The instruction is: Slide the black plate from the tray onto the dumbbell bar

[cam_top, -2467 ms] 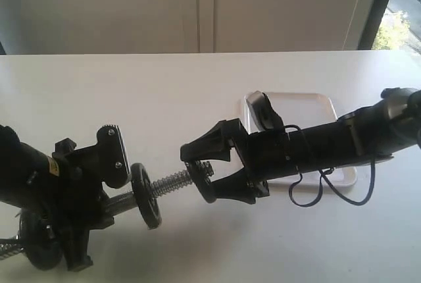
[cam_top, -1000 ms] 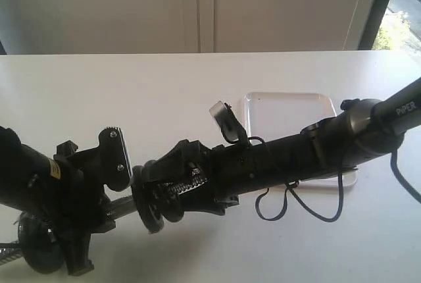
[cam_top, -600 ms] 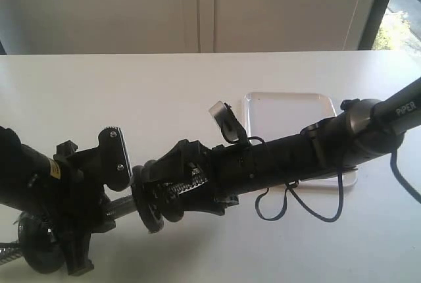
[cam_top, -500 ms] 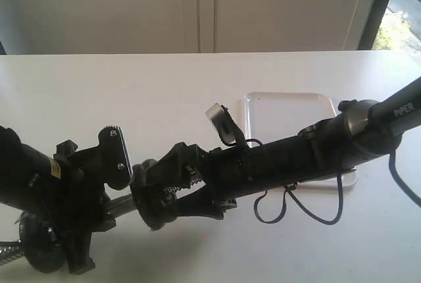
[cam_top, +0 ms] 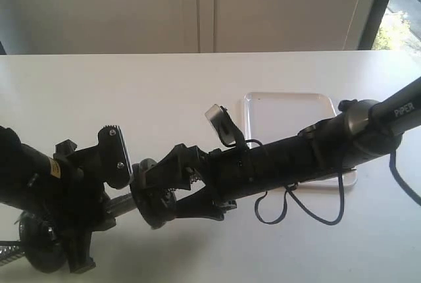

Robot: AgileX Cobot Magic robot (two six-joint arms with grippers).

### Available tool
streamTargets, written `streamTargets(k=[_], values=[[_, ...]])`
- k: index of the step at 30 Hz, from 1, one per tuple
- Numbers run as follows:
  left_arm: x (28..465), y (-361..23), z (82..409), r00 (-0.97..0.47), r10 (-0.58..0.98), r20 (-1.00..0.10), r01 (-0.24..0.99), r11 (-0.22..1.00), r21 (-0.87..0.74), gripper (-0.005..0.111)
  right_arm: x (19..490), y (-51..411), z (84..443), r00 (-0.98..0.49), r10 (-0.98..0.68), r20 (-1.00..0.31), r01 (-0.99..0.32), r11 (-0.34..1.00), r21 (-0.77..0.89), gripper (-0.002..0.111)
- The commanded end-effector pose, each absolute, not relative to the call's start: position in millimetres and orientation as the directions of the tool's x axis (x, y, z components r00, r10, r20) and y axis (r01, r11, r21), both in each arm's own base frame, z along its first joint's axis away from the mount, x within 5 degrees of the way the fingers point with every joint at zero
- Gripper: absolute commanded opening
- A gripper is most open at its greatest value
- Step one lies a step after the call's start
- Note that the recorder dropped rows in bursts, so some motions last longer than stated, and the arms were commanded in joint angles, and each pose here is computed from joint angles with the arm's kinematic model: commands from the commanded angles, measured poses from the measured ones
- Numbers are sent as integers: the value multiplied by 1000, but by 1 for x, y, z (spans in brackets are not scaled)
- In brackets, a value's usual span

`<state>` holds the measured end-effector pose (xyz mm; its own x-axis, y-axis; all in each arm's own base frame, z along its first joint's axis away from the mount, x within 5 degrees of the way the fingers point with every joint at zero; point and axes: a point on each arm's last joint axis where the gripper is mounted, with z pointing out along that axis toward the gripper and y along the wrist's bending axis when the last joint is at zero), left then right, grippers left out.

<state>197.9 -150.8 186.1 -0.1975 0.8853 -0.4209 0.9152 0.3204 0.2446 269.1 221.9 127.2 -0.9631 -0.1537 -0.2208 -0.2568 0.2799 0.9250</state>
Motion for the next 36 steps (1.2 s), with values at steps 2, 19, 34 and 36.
streamTargets(k=[2,19,34,36], values=[[209,-159,211,-174,805,-567,853,410,322,0,270,212,138,-957,-186,-223,-259,198,946,105],[209,-159,211,-179,802,-569,852,416,318,0,262,197,129,-900,-403,-166,-301,298,906,105],[209,-159,211,-179,802,-570,851,417,319,0,257,193,126,-888,-449,-99,-276,349,895,66],[209,-159,211,-179,802,-570,851,417,319,0,257,193,126,-888,-449,-97,-274,350,896,37]])
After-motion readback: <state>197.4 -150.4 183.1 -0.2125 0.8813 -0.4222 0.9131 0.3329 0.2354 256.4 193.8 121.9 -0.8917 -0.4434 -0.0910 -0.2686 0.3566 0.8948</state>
